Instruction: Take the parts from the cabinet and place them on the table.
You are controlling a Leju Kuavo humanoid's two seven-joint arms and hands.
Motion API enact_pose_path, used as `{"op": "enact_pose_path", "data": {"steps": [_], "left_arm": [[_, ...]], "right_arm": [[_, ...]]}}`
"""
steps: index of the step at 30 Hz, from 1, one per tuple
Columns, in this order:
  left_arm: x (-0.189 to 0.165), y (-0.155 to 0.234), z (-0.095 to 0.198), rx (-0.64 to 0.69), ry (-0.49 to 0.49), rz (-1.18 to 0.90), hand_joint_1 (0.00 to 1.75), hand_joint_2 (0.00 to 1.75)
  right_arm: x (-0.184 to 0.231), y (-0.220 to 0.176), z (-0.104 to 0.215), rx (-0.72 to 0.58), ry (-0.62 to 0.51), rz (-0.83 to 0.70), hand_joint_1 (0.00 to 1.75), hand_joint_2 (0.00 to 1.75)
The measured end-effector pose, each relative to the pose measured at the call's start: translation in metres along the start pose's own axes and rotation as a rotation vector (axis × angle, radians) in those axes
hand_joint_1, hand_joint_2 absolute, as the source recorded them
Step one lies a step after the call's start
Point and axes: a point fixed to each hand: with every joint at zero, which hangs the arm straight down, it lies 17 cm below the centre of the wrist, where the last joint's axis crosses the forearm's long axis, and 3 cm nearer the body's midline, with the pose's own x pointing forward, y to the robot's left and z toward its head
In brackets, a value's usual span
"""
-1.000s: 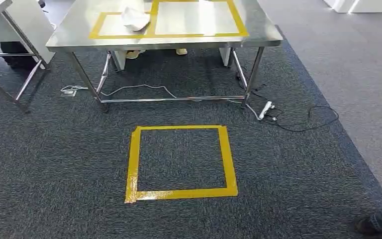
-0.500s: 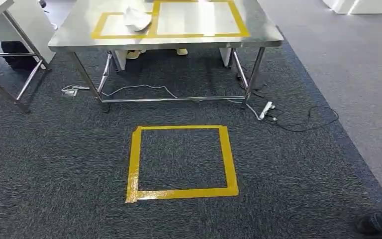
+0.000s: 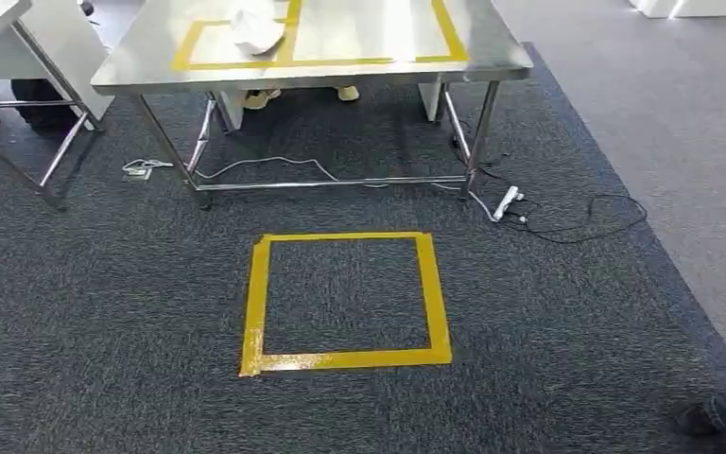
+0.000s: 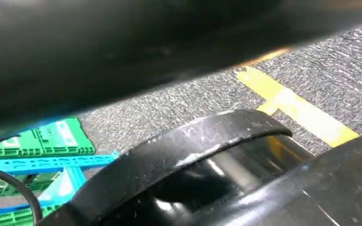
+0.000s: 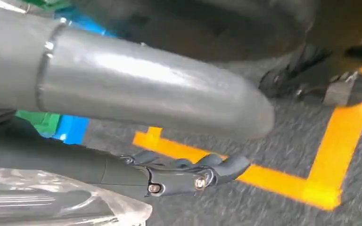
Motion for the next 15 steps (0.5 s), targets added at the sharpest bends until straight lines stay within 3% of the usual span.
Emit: {"op": "enact_pose_path", "data": {"steps": [15], "left_arm": [[-0.0081, 0.0007, 0.0004, 0.007, 0.038, -0.010, 0.00, 0.00]], "right_arm": [[0.0004, -0.0018, -0.0003, -0.010, -0.001, -0.002, 0.00, 0.00]]}}
